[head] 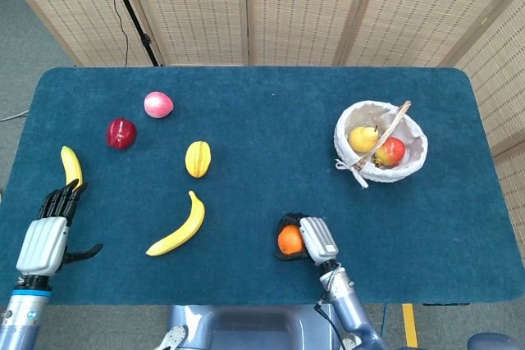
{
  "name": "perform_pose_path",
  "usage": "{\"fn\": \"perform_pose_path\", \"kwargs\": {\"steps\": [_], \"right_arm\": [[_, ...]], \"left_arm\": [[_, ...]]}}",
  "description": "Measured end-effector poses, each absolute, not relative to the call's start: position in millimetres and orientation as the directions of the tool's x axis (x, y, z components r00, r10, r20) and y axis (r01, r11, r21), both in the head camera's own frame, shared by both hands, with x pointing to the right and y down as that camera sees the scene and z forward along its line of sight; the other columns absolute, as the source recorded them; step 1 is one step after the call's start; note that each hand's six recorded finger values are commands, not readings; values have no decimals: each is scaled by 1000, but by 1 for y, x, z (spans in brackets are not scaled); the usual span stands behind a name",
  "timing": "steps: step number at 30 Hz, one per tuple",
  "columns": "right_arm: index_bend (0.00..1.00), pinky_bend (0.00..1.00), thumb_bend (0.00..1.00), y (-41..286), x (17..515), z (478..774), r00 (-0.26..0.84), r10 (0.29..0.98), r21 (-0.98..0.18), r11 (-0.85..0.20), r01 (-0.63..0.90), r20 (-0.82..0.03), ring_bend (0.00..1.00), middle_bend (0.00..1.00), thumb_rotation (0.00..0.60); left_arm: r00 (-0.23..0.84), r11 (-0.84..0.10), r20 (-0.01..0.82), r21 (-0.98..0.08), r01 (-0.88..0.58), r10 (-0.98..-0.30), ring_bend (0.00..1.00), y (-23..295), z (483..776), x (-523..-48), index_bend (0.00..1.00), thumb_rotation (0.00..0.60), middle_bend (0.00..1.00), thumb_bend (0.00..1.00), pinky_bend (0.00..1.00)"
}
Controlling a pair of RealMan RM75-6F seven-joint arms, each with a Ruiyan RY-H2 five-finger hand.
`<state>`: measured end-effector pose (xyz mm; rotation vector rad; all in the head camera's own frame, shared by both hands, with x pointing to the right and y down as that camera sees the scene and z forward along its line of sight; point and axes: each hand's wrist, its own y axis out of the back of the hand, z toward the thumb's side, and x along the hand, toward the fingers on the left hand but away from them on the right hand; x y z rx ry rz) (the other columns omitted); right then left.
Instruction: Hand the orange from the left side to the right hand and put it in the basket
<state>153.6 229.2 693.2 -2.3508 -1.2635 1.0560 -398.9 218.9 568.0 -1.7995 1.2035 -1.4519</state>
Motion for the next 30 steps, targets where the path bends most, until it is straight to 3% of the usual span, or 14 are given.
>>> {"fn": "perform_pose_path", "kwargs": {"steps": [6,12,30], "right_arm": [[746,727,108,211,185,672,325,868,-741,-492,456,-376,696,670,600],[745,727,108,185,231,653,280,903,-835,-415,362,-327,695,670,600],[748,726,107,94,341,645,42,926,-853,-362,375,-375,696,674,600]], "left_arm": [[26,-473,489,-827,-305,-872,0,219,571,-399,58,600,0,51,0],[28,-480,495,-825,-298,-868,0,220,573,-397,58,600,0,50,0],[40,-516,528,-809,-282,-848,0,222,584,-392,58,600,0,50,0]]}}
